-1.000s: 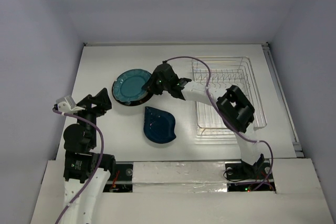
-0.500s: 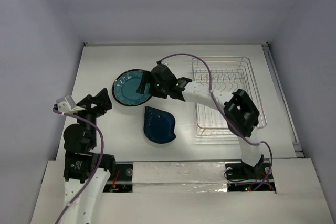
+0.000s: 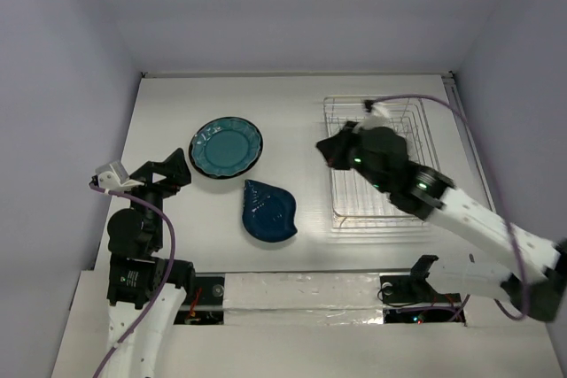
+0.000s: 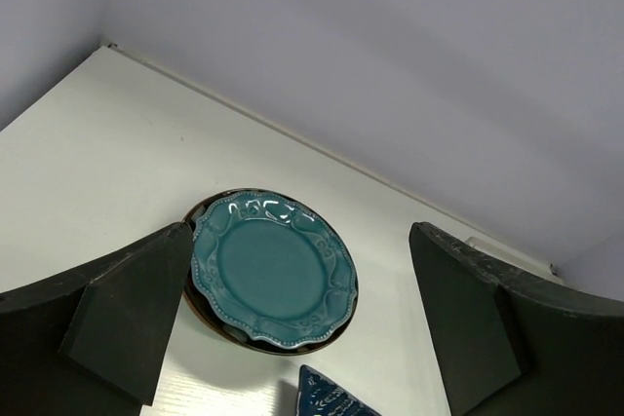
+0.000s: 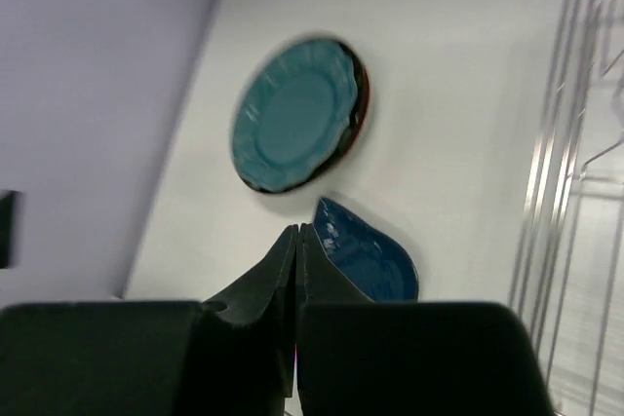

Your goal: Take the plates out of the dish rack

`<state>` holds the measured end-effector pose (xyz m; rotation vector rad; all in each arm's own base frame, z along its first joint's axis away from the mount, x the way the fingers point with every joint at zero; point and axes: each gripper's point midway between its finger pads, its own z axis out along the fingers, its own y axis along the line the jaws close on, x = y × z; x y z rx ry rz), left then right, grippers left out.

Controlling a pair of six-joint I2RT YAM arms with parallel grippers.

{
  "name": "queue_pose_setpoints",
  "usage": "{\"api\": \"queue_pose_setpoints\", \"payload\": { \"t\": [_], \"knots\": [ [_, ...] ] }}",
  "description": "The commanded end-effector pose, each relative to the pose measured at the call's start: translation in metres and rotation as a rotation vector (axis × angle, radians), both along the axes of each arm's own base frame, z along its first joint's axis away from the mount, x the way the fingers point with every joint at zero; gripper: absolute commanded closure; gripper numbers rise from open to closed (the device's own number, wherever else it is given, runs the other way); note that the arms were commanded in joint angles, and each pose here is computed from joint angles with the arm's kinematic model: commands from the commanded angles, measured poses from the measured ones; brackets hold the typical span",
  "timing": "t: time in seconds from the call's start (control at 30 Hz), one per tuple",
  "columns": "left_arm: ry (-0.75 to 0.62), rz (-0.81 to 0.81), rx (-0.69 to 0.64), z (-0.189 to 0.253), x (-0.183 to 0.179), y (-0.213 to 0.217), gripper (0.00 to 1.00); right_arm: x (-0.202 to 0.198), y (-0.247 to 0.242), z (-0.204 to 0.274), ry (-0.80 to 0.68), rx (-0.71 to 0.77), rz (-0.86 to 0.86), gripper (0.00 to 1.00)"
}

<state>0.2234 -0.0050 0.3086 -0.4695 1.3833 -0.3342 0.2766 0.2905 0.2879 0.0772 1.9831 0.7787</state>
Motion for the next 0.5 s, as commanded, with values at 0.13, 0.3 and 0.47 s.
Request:
{"api": "queue_pose_setpoints", "payload": {
  "t": [0.13,0.3,0.47],
  "knots": [
    [-0.038,0.012,0.002,0.013,-0.002,0.003,0.07,-0.066,-0.159,0.111,-0.338,0.232,-0.279,0.84],
    [-0.039,0.013,0.011,0.019,0.000,0.003,0.07,-0.086,-0.196,0.096,-0.366,0.258,-0.329,0.18],
    [-0.034,0.014,0.013,0.032,0.003,0.003,0.06,-0.079,-0.192,0.081,-0.340,0.216,-0.344,0.08]
  ]
}}
